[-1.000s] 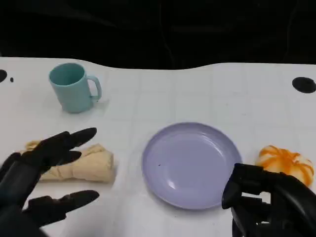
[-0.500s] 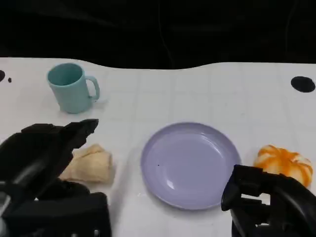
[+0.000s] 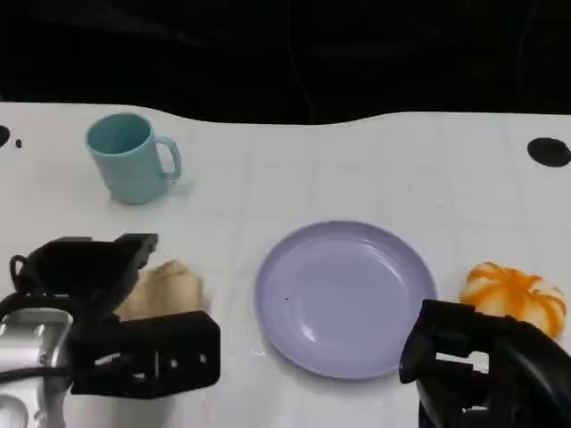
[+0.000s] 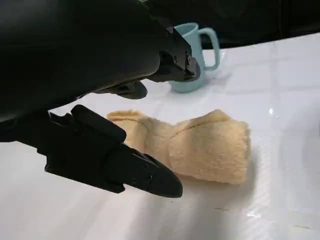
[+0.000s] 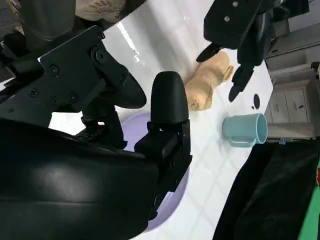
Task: Grasp the towel on the left side of the plate with the left hand and place it into the plate.
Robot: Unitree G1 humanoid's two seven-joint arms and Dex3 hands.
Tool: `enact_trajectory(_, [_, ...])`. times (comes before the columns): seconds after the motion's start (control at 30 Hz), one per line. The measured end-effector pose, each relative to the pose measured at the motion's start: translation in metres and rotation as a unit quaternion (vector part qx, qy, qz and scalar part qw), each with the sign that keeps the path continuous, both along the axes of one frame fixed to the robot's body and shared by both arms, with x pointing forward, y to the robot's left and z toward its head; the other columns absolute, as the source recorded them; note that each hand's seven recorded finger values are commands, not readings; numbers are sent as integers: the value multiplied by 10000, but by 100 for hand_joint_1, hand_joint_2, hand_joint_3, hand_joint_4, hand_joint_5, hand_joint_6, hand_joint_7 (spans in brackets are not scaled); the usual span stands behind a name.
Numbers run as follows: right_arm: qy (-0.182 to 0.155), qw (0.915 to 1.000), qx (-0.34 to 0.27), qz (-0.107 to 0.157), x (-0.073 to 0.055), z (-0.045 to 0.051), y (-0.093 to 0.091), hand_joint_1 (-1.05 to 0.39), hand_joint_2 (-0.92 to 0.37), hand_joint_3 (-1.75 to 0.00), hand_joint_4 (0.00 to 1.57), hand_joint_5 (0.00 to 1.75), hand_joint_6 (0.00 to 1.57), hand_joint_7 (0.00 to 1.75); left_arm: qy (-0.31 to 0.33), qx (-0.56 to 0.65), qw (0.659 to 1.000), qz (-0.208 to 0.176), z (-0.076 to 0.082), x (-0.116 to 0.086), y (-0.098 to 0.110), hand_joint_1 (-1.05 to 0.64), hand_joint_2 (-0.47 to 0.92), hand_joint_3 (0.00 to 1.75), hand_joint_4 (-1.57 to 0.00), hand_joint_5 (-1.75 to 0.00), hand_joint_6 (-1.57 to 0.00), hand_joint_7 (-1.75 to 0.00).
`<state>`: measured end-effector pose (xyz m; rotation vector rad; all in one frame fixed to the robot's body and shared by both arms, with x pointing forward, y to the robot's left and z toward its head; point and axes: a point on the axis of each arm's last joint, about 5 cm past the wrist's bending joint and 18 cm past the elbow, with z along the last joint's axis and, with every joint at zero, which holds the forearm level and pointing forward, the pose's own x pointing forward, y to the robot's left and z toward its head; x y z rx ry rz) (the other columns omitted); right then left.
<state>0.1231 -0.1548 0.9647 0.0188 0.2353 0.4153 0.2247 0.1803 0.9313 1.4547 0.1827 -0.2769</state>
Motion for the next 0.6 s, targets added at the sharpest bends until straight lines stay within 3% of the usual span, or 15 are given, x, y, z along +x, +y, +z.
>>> enact_trajectory(0.2, [45, 10000, -22, -14, -10, 3, -9, -7, -49, -131, 77, 175, 66, 156, 126, 88, 9999, 2, -316, 117, 8, -51, 92, 2, -38, -13, -32, -1])
enact_trajectory(0.4, [47, 10000, -25, -3, -21, 9, -2, -7, -49, -131, 77, 175, 67, 156, 239, 75, 9996, 88, -422, 259, 14, -41, 92, 10, -47, -12, -44, -4])
enact_trajectory(0.43, [40, 10000, -24, -1, -24, 12, 0, -7, -49, -131, 77, 175, 67, 156, 252, 65, 9996, 85, -432, 264, 16, -37, 92, 11, -59, -19, -52, -6])
enact_trajectory(0.47, [32, 10000, -23, 2, -25, 15, 1, -8, -49, -130, 76, 175, 67, 155, 245, 17, 9997, 72, -443, 264, 17, -33, 92, 15, -68, -51, -69, -5])
enact_trajectory(0.53, [27, 10000, -22, 8, -26, 17, 3, -8, -50, -130, 76, 175, 67, 155, 149, -143, 9998, 31, -472, 260, 26, -28, 92, 22, -76, -91, -93, -8])
enact_trajectory(0.6, [24, 10000, -22, 5, -27, 18, 3, -7, -50, -129, 76, 175, 67, 155, 45, -309, 9995, -12, -502, 252, 37, -25, 92, 28, -81, -108, -107, -10])
